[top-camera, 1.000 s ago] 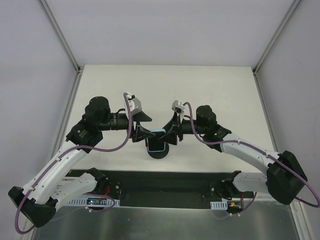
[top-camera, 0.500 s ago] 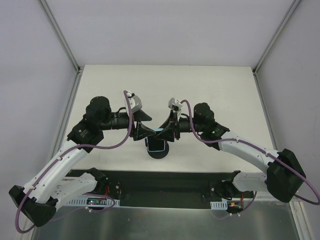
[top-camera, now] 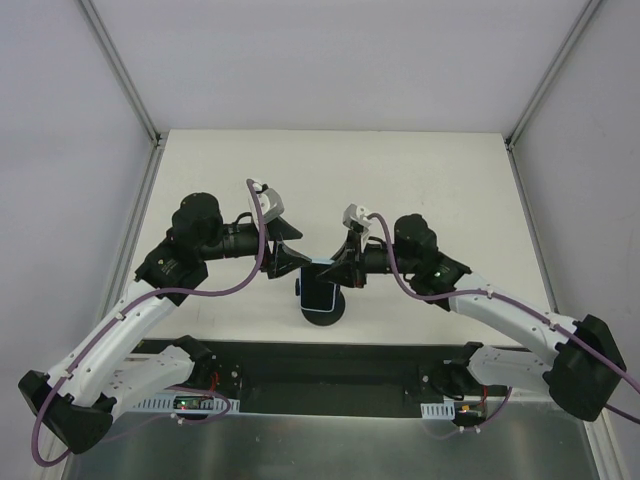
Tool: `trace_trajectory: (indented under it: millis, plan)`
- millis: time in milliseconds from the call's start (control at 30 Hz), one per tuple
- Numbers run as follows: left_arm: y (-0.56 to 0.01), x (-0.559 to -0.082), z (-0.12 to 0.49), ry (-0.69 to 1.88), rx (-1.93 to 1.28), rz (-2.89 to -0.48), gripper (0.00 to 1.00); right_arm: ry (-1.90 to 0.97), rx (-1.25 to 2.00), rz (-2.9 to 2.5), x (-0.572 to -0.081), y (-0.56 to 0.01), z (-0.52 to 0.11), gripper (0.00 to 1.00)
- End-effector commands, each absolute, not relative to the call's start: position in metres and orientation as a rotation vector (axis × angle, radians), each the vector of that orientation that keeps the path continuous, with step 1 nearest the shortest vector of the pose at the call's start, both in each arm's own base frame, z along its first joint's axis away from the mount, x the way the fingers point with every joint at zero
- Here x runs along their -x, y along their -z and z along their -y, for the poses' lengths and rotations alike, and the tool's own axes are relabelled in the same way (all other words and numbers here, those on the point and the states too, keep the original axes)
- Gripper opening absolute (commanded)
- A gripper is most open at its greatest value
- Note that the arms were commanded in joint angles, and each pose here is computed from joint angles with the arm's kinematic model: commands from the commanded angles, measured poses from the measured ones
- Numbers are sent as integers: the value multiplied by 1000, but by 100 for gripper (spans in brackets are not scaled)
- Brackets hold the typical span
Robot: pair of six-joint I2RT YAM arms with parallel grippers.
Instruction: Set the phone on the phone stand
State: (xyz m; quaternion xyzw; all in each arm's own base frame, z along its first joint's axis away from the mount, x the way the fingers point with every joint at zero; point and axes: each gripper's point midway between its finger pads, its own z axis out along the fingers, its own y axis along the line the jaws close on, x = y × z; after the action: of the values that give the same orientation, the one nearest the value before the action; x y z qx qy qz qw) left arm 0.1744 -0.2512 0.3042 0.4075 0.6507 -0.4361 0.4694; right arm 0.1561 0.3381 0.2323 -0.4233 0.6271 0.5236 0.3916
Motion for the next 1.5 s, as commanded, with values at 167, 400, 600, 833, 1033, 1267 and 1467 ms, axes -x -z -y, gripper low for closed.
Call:
trace_trajectory:
  millis: [167,400,600,833,1033,1267,1467]
  plan:
    - [-314,-177,251,1071,-989,-1544,63,-1396,1163,-1502,-127,-242,-329,1]
    - [-312,-179,252,1071,-986,-1554,64,-1404,1148,-1512,-122,-239,-323,1]
    - [-308,-183,251,1058,-977,-1569,68,-1401,1134,-1556,-124,-232,-323,1]
    - [-306,-185,251,1056,-972,-1578,73,-1376,1129,-1582,-126,-227,-322,29]
    - [-307,-186,249,1045,-964,-1576,74,-1326,1131,-1607,-130,-228,-317,74]
    - [-310,-187,245,1009,-946,-1562,77,-1125,1015,-1748,-148,-224,-292,97]
    - [-314,-195,234,921,-892,-1553,81,-814,795,-1884,-163,-224,-231,97]
